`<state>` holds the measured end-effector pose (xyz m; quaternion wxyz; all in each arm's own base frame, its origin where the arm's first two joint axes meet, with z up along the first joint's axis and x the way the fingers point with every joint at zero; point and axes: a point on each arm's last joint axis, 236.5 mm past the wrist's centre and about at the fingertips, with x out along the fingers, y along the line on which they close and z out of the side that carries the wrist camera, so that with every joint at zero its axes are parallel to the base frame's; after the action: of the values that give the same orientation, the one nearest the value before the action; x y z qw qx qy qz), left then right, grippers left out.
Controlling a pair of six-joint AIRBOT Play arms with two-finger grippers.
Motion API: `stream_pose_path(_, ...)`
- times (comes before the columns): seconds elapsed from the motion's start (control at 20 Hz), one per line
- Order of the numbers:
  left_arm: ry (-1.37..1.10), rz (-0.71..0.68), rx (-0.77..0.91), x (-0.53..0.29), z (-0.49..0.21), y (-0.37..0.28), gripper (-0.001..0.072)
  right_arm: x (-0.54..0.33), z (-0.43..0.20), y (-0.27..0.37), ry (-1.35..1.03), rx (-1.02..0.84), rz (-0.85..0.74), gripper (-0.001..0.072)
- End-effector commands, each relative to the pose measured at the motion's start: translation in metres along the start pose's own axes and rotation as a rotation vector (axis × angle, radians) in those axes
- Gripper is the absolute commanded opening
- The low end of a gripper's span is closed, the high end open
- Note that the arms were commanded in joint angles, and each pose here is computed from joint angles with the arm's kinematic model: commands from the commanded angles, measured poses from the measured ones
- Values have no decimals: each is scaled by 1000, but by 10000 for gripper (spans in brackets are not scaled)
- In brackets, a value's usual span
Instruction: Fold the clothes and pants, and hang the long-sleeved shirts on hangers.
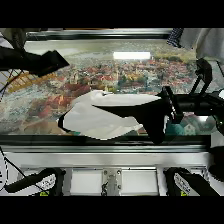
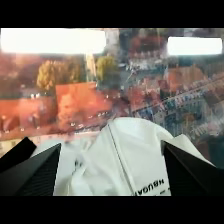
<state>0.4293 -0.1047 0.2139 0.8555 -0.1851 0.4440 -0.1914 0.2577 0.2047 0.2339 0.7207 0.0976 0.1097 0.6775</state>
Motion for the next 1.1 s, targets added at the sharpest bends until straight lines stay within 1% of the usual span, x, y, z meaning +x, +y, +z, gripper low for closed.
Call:
stream_pose_path(0.0,-104,-88,62,-35,30,-43,689,-1,26,-7,-107,-10,-31,9)
stream_pose_path(0.15,-176,-102,110,-60,46,-61,687,-3,38,-15,-160,-29,-66,9)
stream_pose_path(0.2,-190,-103,121,-66,48,-64,636,-4,42,-14,-176,-51,-66,9)
stream_pose_path(0.3,-195,-98,137,-72,49,-67,78,-7,54,-16,-225,-66,-80,9)
stream_pose_path(0.35,-194,-98,140,-73,49,-68,15,-8,59,-21,-244,-79,-108,9)
stream_pose_path(0.45,-194,-97,140,-73,49,-68,15,-14,71,-36,-272,-142,-212,9)
stream_pose_path(0.65,-193,-98,140,-73,48,-68,15,-55,98,-70,-323,-211,-496,9)
stream_pose_path(0.9,-157,-105,150,-69,39,-72,14,-169,134,-95,-414,-297,-939,9)
stream_pose_path(1.05,-138,-129,175,-64,32,-87,14,-249,156,-93,-434,-373,-1260,9)
